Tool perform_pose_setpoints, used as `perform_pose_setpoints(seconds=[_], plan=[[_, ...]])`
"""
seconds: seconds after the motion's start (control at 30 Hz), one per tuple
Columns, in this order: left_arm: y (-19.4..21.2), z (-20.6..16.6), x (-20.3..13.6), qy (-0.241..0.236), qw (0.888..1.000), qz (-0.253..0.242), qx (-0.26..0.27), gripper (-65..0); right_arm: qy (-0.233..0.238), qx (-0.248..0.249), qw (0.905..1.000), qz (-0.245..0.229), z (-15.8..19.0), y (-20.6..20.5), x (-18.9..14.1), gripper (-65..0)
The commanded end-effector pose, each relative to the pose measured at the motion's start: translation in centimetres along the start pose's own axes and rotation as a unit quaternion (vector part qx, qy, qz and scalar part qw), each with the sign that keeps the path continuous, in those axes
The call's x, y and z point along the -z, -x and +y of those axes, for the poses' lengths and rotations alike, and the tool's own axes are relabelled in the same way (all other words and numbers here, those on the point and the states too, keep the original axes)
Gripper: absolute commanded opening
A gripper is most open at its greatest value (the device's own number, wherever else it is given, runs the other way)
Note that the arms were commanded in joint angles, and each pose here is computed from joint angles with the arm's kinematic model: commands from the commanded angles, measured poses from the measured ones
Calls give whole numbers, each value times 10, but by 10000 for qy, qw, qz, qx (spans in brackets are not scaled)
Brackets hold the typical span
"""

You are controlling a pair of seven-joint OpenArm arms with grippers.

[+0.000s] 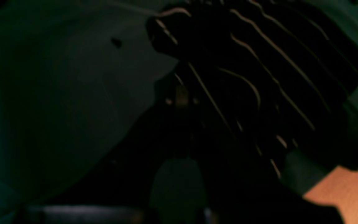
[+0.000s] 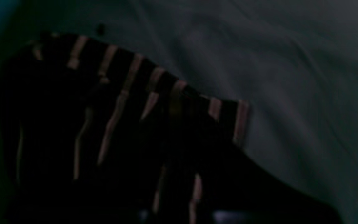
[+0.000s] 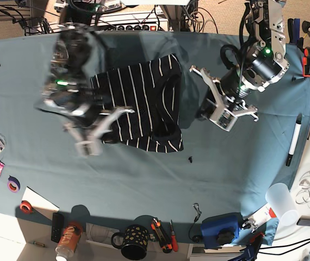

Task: Layout the t-shirt on the table in an organized manner, then fold the t-shirt properly
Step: 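Press and tidy the folded shirt edges with both grippers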

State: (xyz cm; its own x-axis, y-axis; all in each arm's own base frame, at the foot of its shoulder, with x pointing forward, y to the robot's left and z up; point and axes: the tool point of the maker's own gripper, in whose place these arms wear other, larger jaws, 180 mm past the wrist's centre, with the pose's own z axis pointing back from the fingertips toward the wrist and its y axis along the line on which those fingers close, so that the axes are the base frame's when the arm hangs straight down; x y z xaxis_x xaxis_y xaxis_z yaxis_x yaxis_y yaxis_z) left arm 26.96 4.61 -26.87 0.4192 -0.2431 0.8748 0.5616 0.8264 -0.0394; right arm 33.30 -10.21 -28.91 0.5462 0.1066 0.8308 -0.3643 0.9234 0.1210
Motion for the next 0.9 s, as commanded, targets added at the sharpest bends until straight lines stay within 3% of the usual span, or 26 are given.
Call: perform_pose_setpoints(seconds=[0.0,0.13,0.33,0.53,0.67,0.87], plan=[[-14,0,-2,14,9996,-282,45,-650,-150,2,9994,-321,1,-15,-7,-650],[-17,-9,1,143,9993,-341,87,-650,-250,171,9995,-58,-11,16,-21,-650],[-11,-42,30,805,9956,-182,435,-650,-430,239,9975,515,-7,68,-22,-650],[-25,-64,51,1225,9890,-221,795,-650,-423,272,9972,562,-8,72,-22,-650],[-46,-67,52,1279,9859,-609,886,-650,-407,265,9971,593,-8,74,-21,-650],[-44,-66,74,1364,9864,-491,780,-650,42,331,9981,517,-28,79,-15,-650]])
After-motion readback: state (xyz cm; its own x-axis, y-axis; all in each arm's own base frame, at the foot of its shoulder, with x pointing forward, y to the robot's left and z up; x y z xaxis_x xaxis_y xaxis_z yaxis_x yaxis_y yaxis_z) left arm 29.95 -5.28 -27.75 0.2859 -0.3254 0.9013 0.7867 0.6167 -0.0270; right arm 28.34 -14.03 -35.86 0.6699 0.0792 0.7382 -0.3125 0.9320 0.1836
